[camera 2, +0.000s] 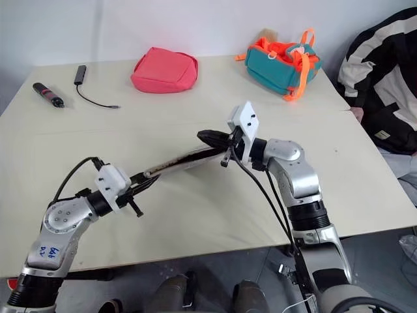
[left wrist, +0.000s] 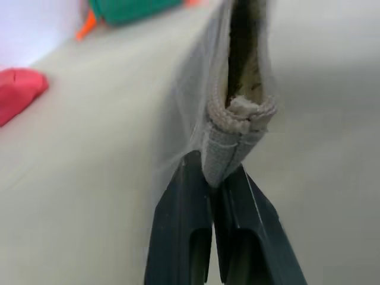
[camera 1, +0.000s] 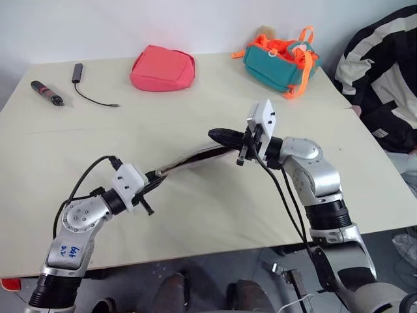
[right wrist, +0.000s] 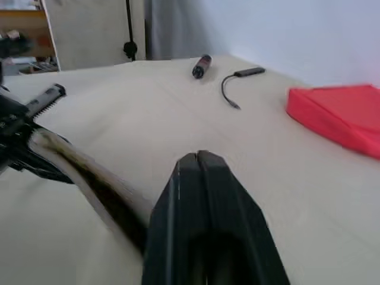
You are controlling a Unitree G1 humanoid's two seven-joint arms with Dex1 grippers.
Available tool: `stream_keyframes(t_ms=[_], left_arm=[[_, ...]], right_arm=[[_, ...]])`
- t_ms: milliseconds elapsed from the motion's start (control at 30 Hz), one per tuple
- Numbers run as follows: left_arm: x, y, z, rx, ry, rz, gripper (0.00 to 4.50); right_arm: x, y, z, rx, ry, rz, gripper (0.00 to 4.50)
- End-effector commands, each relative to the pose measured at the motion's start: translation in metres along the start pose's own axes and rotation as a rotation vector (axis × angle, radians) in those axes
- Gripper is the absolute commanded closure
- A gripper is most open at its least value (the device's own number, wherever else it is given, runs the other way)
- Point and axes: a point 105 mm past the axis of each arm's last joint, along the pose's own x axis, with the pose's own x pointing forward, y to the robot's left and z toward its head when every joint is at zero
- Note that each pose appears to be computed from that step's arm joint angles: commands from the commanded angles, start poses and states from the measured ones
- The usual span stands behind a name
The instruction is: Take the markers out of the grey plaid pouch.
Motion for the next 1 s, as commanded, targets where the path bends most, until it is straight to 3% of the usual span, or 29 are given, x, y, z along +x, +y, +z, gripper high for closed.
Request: stream_keyframes(t_ms=[33, 167, 333, 433, 567, 667, 833, 1000], left_arm=[[-0.002, 0.009, 0.021, -0.025, -0.036, 0.019, 4.5], [0.006, -0.01, 0.022, -0.146, 0.005, -0.071, 4.5], [0.008, -0.029, 0.022, -0.265, 0.04, -0.139, 4.5], [0.009, -0.028, 0.016, -0.265, 0.075, -0.111, 4.5], [0.016, -0.031, 0.029, -0.298, 0.035, -0.121, 4.5], [0.019, -0.034, 0.04, -0.404, -0.015, -0.141, 4.5], [0.017, -0.038, 0.035, -0.294, 0.049, -0.164, 4.5], [0.016, -0.037, 0.029, -0.282, 0.073, -0.156, 4.5]], right_arm=[[-0.005, -0.002, 0.023, -0.075, -0.024, 0.021, 4.47], [-0.008, 0.014, 0.033, -0.121, 0.053, 0.175, 4.47], [-0.015, 0.018, 0.033, -0.11, 0.102, 0.225, 4.47], [-0.019, 0.02, 0.021, -0.152, 0.176, 0.26, 4.47], [-0.024, 0.02, 0.0, -0.231, 0.278, 0.288, 4.47], [-0.025, 0.016, 0.0, -0.248, 0.285, 0.294, 4.47], [-0.02, 0.008, 0.013, -0.243, 0.239, 0.274, 4.47], [-0.021, 0.018, 0.035, -0.174, 0.165, 0.345, 4.47]])
